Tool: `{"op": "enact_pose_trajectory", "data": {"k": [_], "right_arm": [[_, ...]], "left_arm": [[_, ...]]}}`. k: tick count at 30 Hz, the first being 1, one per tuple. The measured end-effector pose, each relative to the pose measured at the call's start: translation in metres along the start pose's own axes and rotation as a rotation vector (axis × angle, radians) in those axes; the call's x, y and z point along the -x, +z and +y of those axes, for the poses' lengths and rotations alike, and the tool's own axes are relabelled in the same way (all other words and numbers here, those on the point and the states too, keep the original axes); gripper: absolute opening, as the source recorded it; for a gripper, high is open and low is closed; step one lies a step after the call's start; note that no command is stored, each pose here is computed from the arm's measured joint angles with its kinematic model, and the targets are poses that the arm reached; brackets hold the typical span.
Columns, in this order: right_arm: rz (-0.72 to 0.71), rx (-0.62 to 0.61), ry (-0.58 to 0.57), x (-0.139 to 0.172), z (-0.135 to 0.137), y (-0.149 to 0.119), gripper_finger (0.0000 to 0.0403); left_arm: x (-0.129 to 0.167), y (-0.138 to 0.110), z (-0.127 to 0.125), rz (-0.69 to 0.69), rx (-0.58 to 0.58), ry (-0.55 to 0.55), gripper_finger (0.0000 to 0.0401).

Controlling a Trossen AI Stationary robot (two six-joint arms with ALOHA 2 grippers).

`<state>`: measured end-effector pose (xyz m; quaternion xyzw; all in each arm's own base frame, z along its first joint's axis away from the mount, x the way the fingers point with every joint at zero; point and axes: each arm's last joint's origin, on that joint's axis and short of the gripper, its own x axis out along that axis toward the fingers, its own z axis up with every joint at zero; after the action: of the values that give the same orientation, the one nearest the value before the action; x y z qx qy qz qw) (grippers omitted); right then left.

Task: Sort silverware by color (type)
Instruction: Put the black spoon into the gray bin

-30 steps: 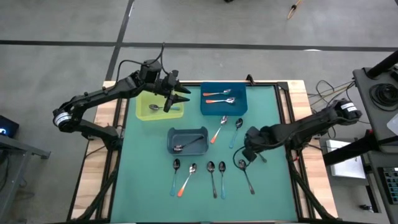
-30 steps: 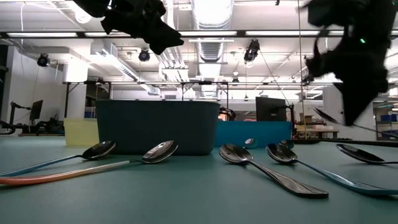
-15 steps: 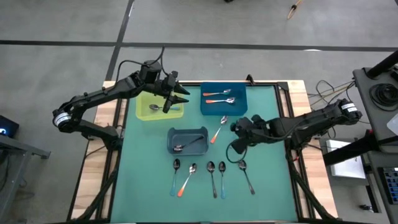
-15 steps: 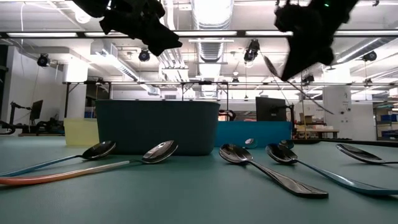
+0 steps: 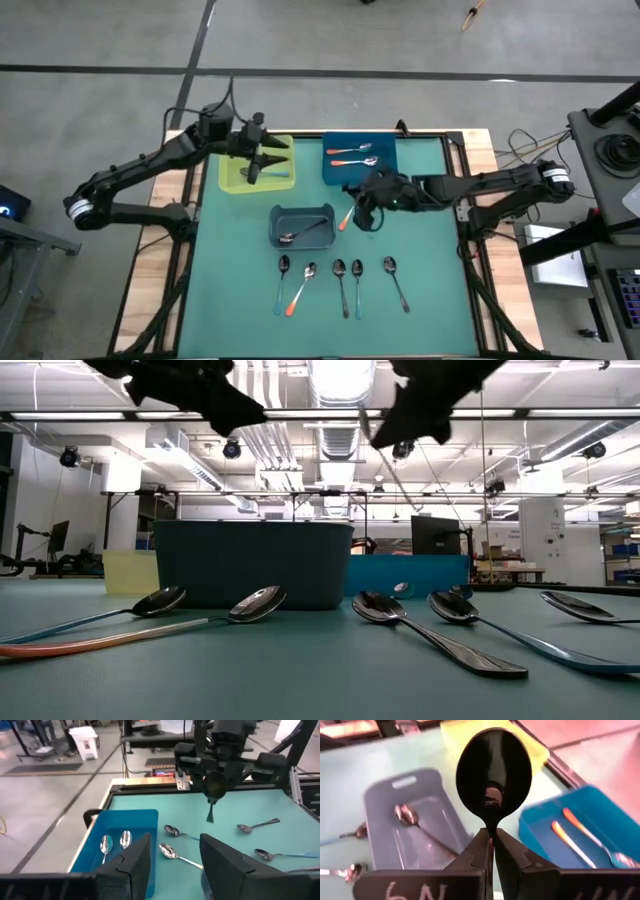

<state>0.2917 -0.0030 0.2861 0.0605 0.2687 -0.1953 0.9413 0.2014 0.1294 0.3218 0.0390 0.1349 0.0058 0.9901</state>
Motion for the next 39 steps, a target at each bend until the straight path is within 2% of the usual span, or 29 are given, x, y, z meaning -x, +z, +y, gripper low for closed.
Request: {"op": "enact_pose_trajectory", "data": {"k": [6,13,20,30,39], "right_arm": [[-0.039,0.087,0.048,-0.019,0.003,0.024,0.0012],[-0.029,0.2,0.122,-0.05,0.016,0.048,0.0012],[0.0,0.29,0.198,-0.08,0.03,0.063,0.0012],[0.065,0.349,0.297,-0.112,0.041,0.065,0.0012],[0.129,0.397,0.346,-0.131,0.045,0.051,0.0012]], "left_arm": [[0.017,-0.003,-0.011,-0.057,-0.023,0.028,0.0151],[0.03,-0.005,-0.018,-0.069,-0.036,0.113,0.0151],[0.035,-0.008,-0.022,-0.078,-0.038,0.118,0.0151],[0.036,-0.007,-0.023,-0.081,-0.04,0.118,0.0151],[0.036,-0.007,-0.022,-0.08,-0.037,0.118,0.0151]]}}
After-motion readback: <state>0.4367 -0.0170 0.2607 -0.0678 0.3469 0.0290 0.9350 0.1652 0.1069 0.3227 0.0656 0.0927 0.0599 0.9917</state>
